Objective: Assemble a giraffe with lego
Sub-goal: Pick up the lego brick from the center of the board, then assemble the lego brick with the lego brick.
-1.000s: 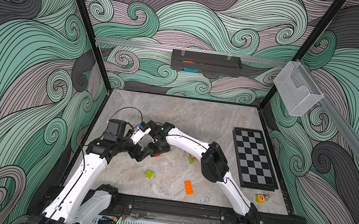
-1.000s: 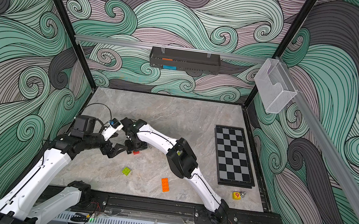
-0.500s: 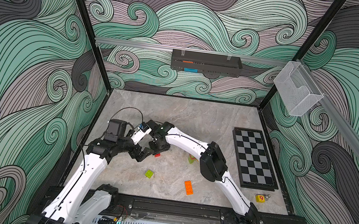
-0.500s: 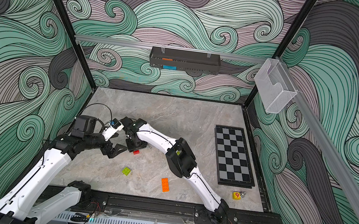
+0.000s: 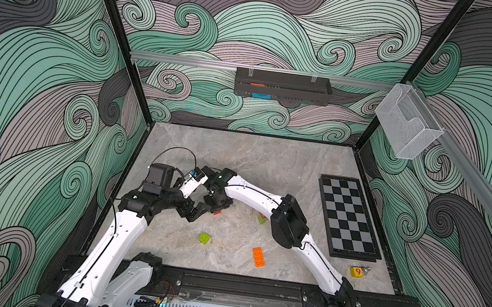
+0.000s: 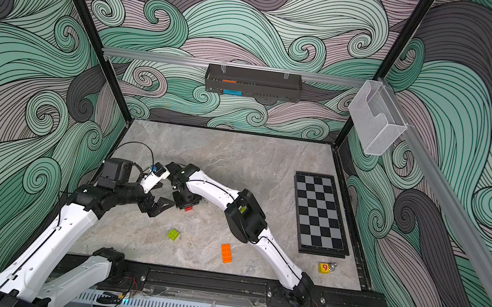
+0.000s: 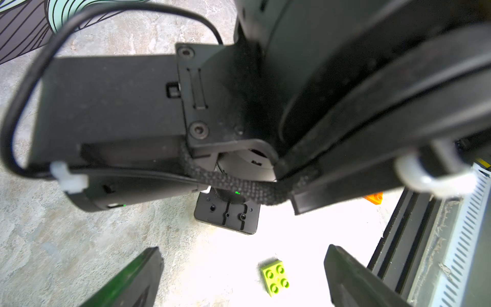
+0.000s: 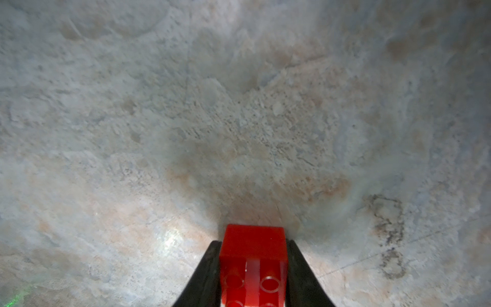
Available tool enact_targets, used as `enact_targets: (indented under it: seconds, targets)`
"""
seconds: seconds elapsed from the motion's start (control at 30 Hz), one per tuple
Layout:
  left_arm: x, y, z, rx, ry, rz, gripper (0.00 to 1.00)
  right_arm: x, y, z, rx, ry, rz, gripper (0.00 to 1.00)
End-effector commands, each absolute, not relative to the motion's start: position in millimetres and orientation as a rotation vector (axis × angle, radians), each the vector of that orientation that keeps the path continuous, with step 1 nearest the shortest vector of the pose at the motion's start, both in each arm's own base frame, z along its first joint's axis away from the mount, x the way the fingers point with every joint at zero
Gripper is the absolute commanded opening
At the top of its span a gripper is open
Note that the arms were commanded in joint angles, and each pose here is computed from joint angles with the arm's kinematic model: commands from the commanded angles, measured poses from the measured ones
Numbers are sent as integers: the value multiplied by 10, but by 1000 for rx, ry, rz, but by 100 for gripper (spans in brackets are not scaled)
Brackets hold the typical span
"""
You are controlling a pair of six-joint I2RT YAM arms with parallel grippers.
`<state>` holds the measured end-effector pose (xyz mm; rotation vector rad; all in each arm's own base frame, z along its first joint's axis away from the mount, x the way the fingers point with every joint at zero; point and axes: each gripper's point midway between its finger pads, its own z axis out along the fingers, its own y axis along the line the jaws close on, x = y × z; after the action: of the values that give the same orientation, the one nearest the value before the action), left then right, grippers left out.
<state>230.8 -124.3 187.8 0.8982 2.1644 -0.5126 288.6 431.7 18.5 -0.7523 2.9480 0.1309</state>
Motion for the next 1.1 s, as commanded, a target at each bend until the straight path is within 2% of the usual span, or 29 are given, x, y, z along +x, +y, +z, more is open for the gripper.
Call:
enact_targets:
  seconds: [0.0, 0.3, 0.83, 1.07]
  targets:
    - [2297, -1283, 1977, 912, 2130, -522, 99, 2887, 4216, 328, -742, 2941, 95, 30]
    - [2288, -1295, 1986, 912, 2132, -542, 99, 2873, 3963, 838, -761, 2894, 109, 28]
    - [2251, -1343, 1966, 945, 2114, -594, 99, 2861, 3016, 1618, -694, 2861, 169, 28]
    - [2241, -1362, 1977, 955, 2110, -606, 99, 2828, 2681, 1671, -669, 2889, 135, 28]
